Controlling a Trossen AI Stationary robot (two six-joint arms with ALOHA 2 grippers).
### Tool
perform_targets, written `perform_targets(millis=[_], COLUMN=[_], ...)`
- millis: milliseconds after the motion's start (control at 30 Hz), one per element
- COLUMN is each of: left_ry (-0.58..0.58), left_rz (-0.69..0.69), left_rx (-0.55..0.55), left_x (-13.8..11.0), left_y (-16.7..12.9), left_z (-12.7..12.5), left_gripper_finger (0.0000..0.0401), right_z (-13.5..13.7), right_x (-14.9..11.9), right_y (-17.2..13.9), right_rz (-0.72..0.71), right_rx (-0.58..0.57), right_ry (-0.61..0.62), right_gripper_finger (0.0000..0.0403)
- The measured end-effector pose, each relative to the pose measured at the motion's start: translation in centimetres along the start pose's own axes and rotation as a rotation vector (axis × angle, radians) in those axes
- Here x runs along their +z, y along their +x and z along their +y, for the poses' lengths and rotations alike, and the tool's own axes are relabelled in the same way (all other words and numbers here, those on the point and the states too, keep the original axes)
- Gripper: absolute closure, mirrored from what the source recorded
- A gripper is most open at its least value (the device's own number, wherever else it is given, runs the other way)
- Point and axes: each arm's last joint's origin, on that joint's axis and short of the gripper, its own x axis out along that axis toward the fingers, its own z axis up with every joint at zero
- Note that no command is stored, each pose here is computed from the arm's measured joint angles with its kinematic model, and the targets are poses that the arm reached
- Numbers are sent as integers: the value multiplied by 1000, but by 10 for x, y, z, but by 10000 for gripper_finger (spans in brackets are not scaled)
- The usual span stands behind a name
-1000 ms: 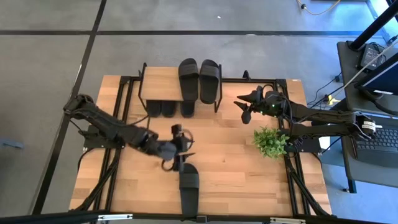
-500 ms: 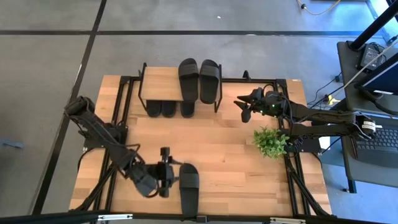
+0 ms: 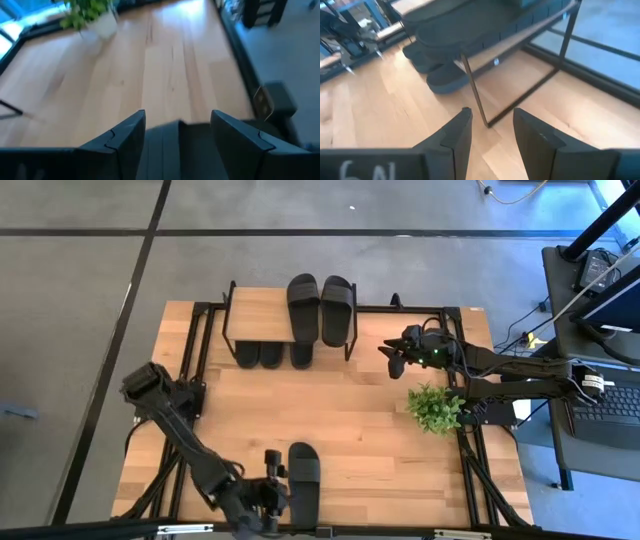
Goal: Pick and place slides into the shelf
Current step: Put the black slipper under the shelf
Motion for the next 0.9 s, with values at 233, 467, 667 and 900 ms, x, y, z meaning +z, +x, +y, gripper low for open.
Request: perform_targets(millis=[233,467,667,900], left_ry=[24,9,14,7], left_rz=[168,314,409,507], left_rx=[50,79,146,160], left_x=[-2,-20,-31,-33], left_y=[24,49,65,79], left_z=[-22,-28,-15,2], left_gripper_finger=[184,184,184,184], right_z=[-2,-2,-2,-2], right_x=[-5,-5,-5,-5], right_y=[0,0,0,0], right_rz=[55,55,55,55], right_rx=[-18,-18,-18,-18], right_ry=[15,14,14,11], right_gripper_finger=[257,257,257,257])
